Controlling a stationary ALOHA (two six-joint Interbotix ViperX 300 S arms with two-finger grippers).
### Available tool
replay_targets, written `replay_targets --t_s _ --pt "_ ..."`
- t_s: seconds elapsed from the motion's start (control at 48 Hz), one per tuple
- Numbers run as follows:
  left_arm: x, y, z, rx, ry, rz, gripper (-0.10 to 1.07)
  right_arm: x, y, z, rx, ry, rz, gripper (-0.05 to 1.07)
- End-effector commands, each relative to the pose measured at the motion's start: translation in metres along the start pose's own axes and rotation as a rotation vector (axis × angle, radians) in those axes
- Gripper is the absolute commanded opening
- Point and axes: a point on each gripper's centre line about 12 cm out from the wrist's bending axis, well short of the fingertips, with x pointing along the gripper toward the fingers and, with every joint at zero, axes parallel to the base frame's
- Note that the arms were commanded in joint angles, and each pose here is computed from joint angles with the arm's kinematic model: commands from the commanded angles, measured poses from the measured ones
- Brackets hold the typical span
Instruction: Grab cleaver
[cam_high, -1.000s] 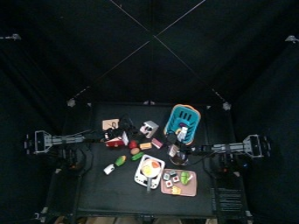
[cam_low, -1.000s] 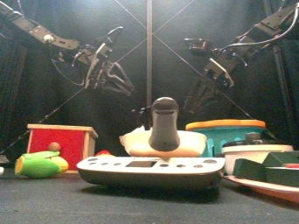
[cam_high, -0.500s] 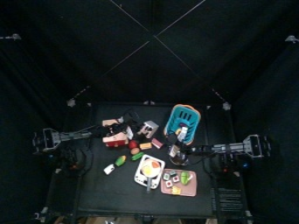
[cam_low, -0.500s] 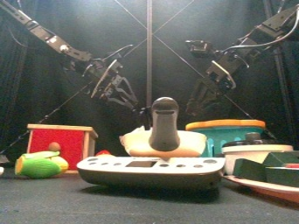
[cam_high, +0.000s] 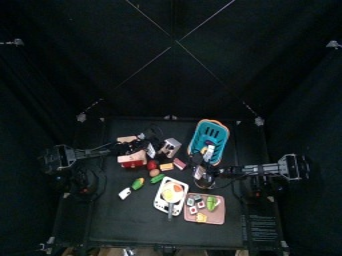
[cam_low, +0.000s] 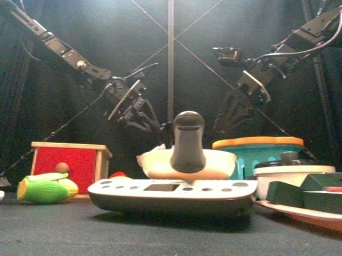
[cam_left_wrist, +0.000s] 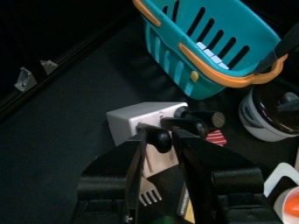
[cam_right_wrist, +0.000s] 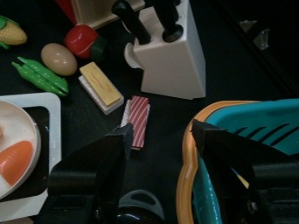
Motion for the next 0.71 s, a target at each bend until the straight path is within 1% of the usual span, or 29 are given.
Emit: replay_targets --t_s 0.0,0.104,0.333,0.521,0.688 --pt "0.0027 -0.0001 0.0102 -0.001 -0.028 0.0 0.69 -0.0059 -0.0034 0.0086 0.016 -0.031 0.001 0.89" --pt "0.0057 0.0019 0.0092 -0.003 -0.023 0.005 0.67 -0.0061 -0.003 0.0086 0.015 -0.031 0.002 0.89" --pt "0.0058 0.0059 0.0114 -0.008 -0.029 0.014 0.55 -0.0055 -0.0034 0.0077 0.015 -0.028 0.0 0.89" --pt "0.0053 0.0053 0.011 -0.007 -0.027 0.013 0.54 -0.0059 -0.0035 0.008 0.015 -0.03 0.001 0.89" --pt "0.0004 0.0041 0.0174 -0.007 -0.048 0.009 0.54 -0.0054 -0.0034 0.007 0.014 -0.027 0.0 0.89"
